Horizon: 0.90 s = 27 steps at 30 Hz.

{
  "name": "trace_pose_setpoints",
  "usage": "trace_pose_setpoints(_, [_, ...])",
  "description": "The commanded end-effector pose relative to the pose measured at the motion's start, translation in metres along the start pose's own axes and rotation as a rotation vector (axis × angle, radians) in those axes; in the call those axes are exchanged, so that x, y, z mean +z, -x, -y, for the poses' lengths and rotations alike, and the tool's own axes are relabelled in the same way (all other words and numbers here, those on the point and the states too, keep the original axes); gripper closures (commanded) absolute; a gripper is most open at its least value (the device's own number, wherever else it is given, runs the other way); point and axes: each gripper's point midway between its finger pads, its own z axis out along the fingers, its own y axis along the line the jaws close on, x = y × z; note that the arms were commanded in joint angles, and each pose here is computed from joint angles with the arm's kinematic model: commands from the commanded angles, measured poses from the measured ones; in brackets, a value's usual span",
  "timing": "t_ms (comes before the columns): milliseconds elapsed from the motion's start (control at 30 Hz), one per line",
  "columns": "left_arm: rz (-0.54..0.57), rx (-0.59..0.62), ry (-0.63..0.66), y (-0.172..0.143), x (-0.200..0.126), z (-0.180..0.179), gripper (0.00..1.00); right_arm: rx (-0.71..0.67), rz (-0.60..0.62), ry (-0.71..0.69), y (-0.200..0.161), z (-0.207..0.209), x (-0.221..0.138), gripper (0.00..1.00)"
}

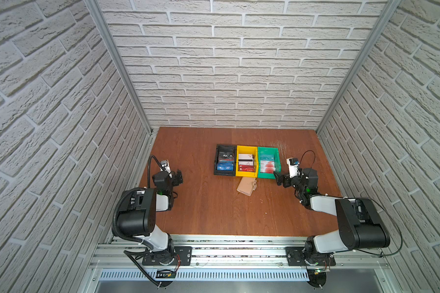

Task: Take the credit cards out of the card holder
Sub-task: Move the card holder to the center of the table.

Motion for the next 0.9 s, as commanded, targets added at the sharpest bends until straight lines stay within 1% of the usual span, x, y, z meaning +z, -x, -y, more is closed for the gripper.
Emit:
trace_pose_setpoints(0, [0.054, 0.006, 0.003, 0.018, 0.002, 0.0, 0.02, -0.018, 0.04, 0.004, 0.009, -0.002, 0.0, 0.03])
trace_pose_setpoints(300, [0.057, 0.007, 0.003, 0.018, 0.001, 0.0, 0.02, -0.019, 0.042, 0.0, 0.009, -0.002, -0.001, 0.06])
trace_pose_setpoints(533, [0.056, 0.007, 0.004, 0.018, 0.001, 0.0, 0.02, -0.02, 0.043, 0.0, 0.01, -0.002, 0.0, 0.06])
trace_pose_setpoints(633, [0.056, 0.006, 0.005, 0.018, 0.001, 0.0, 0.02, -0.019, 0.043, 0.0, 0.009, -0.002, -0.001, 0.11])
trace_pose_setpoints(667, [0.057, 0.005, 0.005, 0.018, 0.001, 0.0, 0.02, -0.02, 0.045, -0.003, 0.01, -0.001, -0.001, 0.14])
trace_pose_setpoints(700, [0.057, 0.007, 0.005, 0.018, 0.001, 0.0, 0.02, -0.02, 0.047, -0.02, 0.01, 0.0, -0.001, 0.16])
trace_pose_setpoints(733, [0.058, 0.005, 0.01, 0.019, 0.0, -0.001, 0.02, -0.023, 0.053, -0.054, 0.015, 0.005, -0.001, 0.17])
trace_pose_setpoints(800, [0.063, -0.001, 0.02, 0.025, -0.003, -0.003, 0.02, 0.008, 0.006, -0.094, 0.026, 0.012, -0.003, 0.18])
trace_pose_setpoints(867, [0.056, 0.009, 0.014, 0.035, -0.007, -0.002, 0.02, -0.002, -0.029, -0.086, 0.041, 0.008, -0.007, 0.2])
